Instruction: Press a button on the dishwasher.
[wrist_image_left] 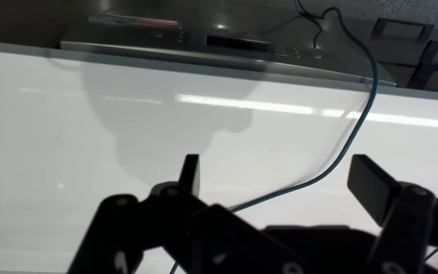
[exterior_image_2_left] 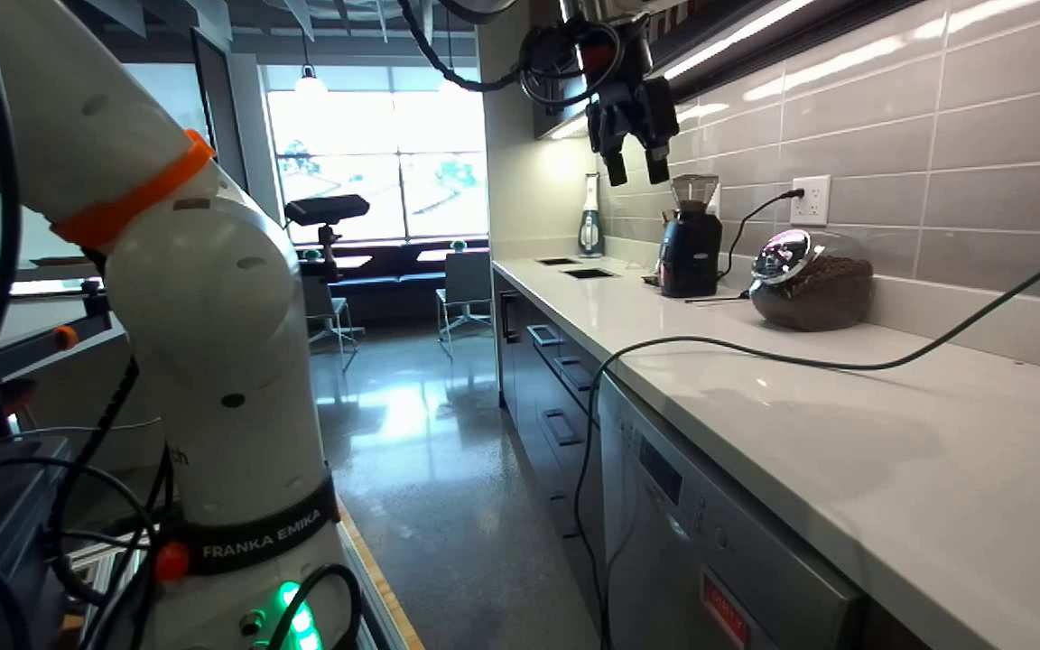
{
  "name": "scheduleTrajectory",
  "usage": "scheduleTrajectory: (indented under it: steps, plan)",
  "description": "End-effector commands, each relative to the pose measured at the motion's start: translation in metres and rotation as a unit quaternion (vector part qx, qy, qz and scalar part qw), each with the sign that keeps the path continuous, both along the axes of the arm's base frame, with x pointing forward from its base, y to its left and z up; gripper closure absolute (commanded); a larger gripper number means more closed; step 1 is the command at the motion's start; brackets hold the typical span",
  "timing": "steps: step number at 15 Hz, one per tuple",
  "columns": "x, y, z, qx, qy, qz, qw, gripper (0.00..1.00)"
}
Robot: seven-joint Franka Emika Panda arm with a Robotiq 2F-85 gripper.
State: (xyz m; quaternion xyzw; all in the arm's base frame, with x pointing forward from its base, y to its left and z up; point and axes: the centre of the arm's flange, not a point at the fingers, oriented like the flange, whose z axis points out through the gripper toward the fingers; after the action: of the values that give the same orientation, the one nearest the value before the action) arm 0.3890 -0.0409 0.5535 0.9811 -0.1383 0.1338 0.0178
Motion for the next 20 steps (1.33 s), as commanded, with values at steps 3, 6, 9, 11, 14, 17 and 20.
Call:
scheduleTrajectory:
  steps: [3, 6, 9, 11, 14, 17, 20]
  plan:
    - [0.000, 0.000, 0.000, 0.000, 0.000, 0.000, 1.0000, 0.00]
    - [0.000, 0.000, 0.000, 0.000, 0.000, 0.000, 1.0000, 0.00]
    - [0.000, 0.000, 0.000, 0.000, 0.000, 0.000, 1.0000, 0.00]
    - [0.000, 0.000, 0.000, 0.000, 0.000, 0.000, 1.0000, 0.00]
    - [0.000, 0.000, 0.000, 0.000, 0.000, 0.000, 1.0000, 0.00]
    - [0.000, 0.000, 0.000, 0.000, 0.000, 0.000, 1.0000, 0.00]
    - [0.001, -0.014, -0.006, -0.007, -0.007, 0.015, 0.9998, 0.00]
